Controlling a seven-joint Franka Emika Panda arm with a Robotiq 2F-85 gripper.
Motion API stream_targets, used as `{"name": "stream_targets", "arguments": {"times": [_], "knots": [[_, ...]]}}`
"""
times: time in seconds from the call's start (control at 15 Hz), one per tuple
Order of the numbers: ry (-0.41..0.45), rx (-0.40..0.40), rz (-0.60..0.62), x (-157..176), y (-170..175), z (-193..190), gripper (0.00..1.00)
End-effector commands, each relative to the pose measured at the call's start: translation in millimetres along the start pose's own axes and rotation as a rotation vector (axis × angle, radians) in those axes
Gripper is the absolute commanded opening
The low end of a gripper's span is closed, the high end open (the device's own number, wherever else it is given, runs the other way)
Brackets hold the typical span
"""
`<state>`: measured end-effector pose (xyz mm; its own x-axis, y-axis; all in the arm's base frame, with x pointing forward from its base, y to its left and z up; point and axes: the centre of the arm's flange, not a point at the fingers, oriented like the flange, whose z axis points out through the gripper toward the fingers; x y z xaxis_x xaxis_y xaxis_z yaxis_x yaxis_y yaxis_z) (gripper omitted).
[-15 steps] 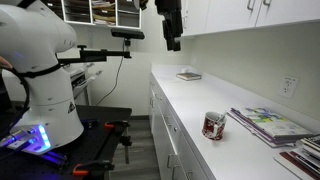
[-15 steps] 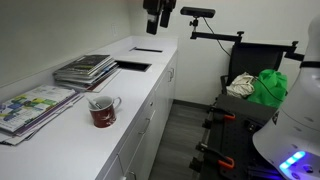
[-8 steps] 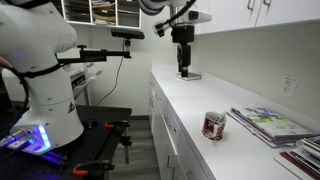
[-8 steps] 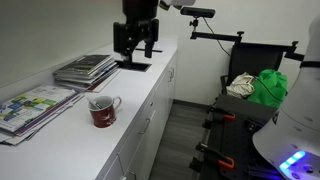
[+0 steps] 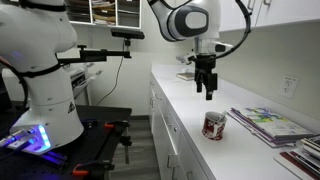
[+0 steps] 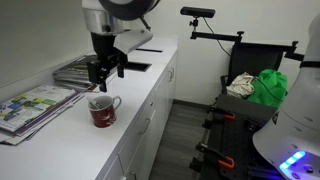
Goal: Move the object from the red mug and put it on the table
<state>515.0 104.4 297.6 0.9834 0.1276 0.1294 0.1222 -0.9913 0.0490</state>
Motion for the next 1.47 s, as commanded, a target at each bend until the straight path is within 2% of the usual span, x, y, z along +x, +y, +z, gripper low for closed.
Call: {"name": "stream_targets", "arguments": {"times": [0.0, 0.07, 0.27, 0.53, 0.67, 0.87, 1.07, 1.33, 1.4], "knots": [[-0.011, 0.022, -0.056, 47.4, 3.6, 33.2, 0.99], [-0.019, 0.03, -0.06, 56.0, 4.0, 44.0, 0.8], [-0.04, 0.048, -0.066, 73.2, 0.0, 69.3, 0.6], [-0.066, 0.057, -0.065, 84.8, -3.8, 92.1, 0.29], [-0.076, 0.061, -0.059, 87.4, -4.3, 99.6, 0.23], [-0.085, 0.066, -0.051, 87.7, -5.3, 108.2, 0.07], [-0.078, 0.059, -0.056, 87.2, -5.4, 106.9, 0.0], [-0.08, 0.052, -0.058, 83.3, -5.5, 107.1, 0.0], [-0.077, 0.051, -0.056, 83.0, -5.7, 106.4, 0.26]]}}
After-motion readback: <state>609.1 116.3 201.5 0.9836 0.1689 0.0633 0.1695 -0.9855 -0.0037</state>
